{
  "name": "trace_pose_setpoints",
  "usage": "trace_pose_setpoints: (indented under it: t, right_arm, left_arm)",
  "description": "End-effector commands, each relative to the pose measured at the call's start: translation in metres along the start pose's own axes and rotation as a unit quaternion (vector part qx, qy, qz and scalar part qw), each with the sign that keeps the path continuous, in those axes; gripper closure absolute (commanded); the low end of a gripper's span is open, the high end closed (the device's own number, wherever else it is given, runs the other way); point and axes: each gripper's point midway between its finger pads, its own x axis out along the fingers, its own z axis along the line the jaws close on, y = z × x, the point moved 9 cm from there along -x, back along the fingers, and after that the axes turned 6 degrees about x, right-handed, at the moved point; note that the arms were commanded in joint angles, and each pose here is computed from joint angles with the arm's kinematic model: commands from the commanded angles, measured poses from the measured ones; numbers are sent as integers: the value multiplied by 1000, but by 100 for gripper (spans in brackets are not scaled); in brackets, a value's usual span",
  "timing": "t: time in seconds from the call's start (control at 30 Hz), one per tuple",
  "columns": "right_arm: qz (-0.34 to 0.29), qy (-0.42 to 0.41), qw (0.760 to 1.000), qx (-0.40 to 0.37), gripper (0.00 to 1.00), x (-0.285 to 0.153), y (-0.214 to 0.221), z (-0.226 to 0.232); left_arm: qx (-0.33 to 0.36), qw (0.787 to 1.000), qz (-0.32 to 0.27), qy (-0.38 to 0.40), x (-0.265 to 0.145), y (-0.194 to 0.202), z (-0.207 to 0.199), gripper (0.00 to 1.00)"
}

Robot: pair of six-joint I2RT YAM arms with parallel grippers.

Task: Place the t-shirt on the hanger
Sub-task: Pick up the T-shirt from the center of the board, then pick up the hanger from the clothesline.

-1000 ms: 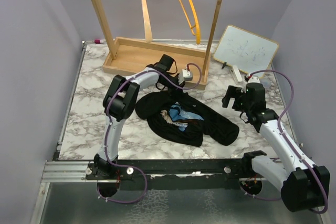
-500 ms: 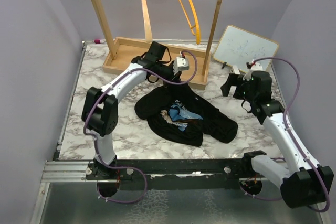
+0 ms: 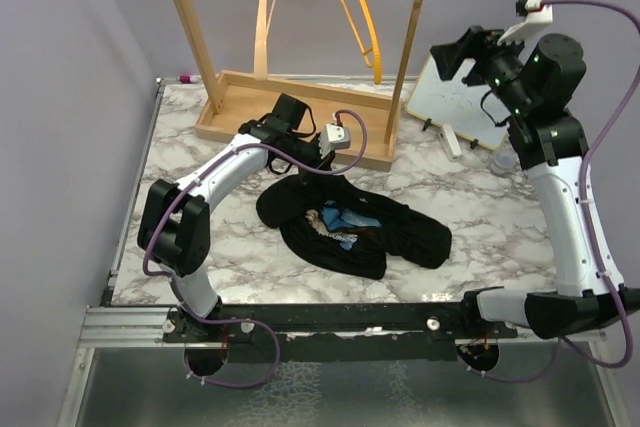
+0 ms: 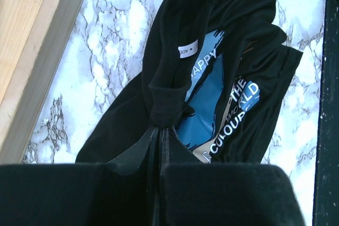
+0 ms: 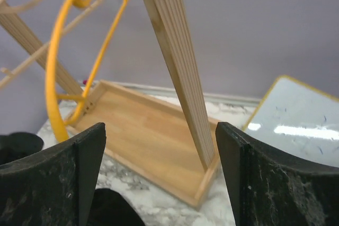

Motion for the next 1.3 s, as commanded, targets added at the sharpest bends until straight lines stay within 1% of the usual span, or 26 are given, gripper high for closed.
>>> trace_pose_setpoints:
  t: [0.0, 0.13, 0.4, 0.5, 0.7, 0.9, 1.0, 1.13, 1.27]
  right_arm:
    - [-52, -66, 996, 0, 16, 15, -47, 25]
    - [-72, -98, 993, -1, 17, 35, -67, 43]
    - [-75, -143, 986, -35, 17, 92, -63, 98]
    - [-72, -141, 986, -52, 17, 111, -57, 114]
    - [-74, -62, 987, -131, 17, 133, -34, 133]
    - [-50, -18, 983, -177, 19, 139, -9, 149]
    - [-35, 2, 983, -179, 23, 141, 0, 147]
    - [-39, 28, 983, -178, 31, 138, 0, 143]
    - [-38, 41, 982, -180, 34, 139, 2, 140]
  left_arm:
    - [-3, 1000, -8, -12, -8, -7, -2, 100]
    - [-9, 1000, -12, -9, -7, -7, -2, 100]
    - [-16, 1000, -8, -1, -5, -2, -5, 100]
    - [-9, 1000, -12, -5, -11, -5, -11, 100]
    - [-12, 1000, -20, -3, -15, -8, -16, 100]
    - [-27, 1000, -16, 0, -13, 3, -24, 100]
    - [-30, 999, -16, 2, -12, 5, -25, 100]
    - [-30, 999, -16, 3, -12, 5, -26, 100]
    - [-31, 999, -16, 4, -12, 6, -27, 100]
